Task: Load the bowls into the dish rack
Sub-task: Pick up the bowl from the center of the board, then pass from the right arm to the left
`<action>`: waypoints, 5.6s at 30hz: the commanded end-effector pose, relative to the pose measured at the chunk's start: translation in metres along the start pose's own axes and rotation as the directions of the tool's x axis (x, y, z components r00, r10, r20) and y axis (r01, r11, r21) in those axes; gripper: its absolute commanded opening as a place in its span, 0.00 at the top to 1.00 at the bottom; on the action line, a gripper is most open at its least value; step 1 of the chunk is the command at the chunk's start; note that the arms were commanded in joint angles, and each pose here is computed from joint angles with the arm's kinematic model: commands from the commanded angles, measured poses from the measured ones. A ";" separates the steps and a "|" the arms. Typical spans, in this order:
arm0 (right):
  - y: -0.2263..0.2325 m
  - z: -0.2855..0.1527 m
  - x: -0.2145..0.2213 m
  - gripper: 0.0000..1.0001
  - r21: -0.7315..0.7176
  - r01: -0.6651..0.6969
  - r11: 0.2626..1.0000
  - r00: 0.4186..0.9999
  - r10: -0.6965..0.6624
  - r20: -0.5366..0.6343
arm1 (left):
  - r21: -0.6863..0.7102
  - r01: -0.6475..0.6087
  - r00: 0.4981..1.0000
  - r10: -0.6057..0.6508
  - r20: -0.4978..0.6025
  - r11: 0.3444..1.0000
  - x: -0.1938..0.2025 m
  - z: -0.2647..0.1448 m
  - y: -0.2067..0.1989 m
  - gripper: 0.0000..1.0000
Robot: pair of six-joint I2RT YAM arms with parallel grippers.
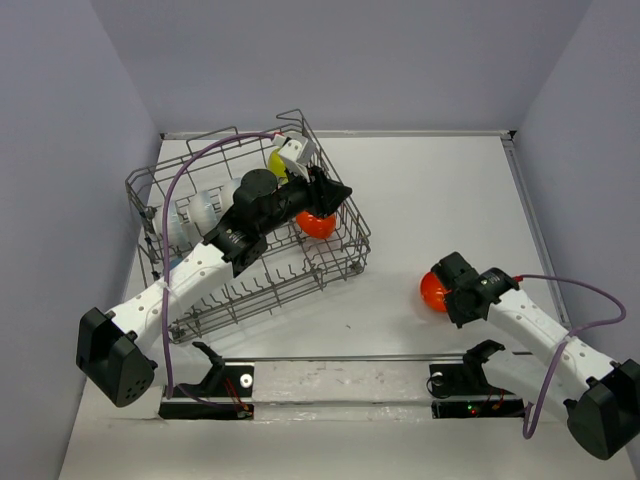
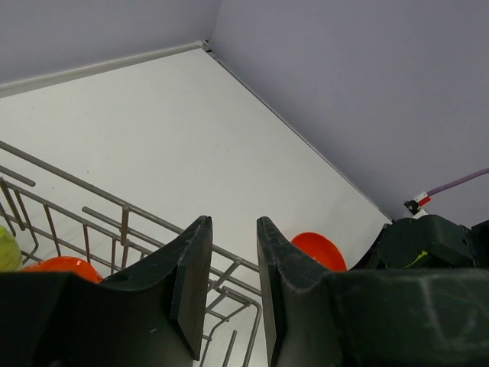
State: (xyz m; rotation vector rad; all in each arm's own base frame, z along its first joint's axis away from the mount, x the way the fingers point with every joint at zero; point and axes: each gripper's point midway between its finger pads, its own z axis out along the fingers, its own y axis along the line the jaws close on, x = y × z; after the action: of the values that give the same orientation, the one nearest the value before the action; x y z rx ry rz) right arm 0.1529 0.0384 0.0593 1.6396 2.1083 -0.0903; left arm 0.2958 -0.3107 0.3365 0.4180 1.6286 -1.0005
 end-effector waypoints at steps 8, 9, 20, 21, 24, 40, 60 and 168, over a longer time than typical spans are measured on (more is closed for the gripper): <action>0.025 -0.010 -0.035 0.93 -0.104 0.046 0.993 0.986 -0.029 0.165 | 0.006 -0.038 0.996 0.038 0.077 0.999 -0.031 -0.004 -0.010 0.60; 0.026 -0.011 -0.037 0.93 -0.109 0.051 0.993 0.985 -0.032 0.172 | 0.007 -0.040 0.996 0.039 0.076 0.999 -0.031 -0.004 -0.010 0.60; 0.032 -0.002 -0.033 0.75 -0.096 0.121 0.988 0.976 -0.101 0.191 | -0.010 -0.054 0.996 0.055 0.076 0.998 -0.036 -0.004 -0.011 0.60; 0.032 -0.001 -0.032 0.75 -0.099 0.121 0.988 0.977 -0.101 0.188 | -0.011 -0.054 0.996 0.054 0.075 0.999 -0.035 -0.003 -0.011 0.60; 0.031 0.002 -0.028 0.71 -0.094 0.130 0.987 0.977 -0.112 0.180 | -0.011 -0.056 0.996 0.057 0.071 0.998 -0.035 -0.002 -0.011 0.60; 0.033 -0.006 -0.031 0.57 -0.117 0.147 0.982 0.976 -0.125 0.176 | -0.010 -0.063 0.996 0.064 0.060 0.998 -0.033 0.002 -0.011 0.60; 0.020 -0.003 -0.037 0.54 -0.079 0.149 0.986 0.971 -0.131 0.202 | -0.013 -0.064 0.996 0.065 0.056 0.998 -0.031 0.001 -0.010 0.60; 0.162 -0.224 -0.008 0.99 -0.594 0.756 0.276 0.451 -0.877 0.167 | 0.275 -0.807 0.354 0.801 -0.482 0.522 0.074 -0.019 -0.176 0.48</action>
State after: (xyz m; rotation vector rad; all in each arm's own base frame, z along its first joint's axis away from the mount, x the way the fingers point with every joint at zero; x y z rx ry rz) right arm 0.2283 0.1468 0.2879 0.0499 2.5912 0.3675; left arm 0.1413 -0.4121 0.3426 1.3772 1.6085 -0.0208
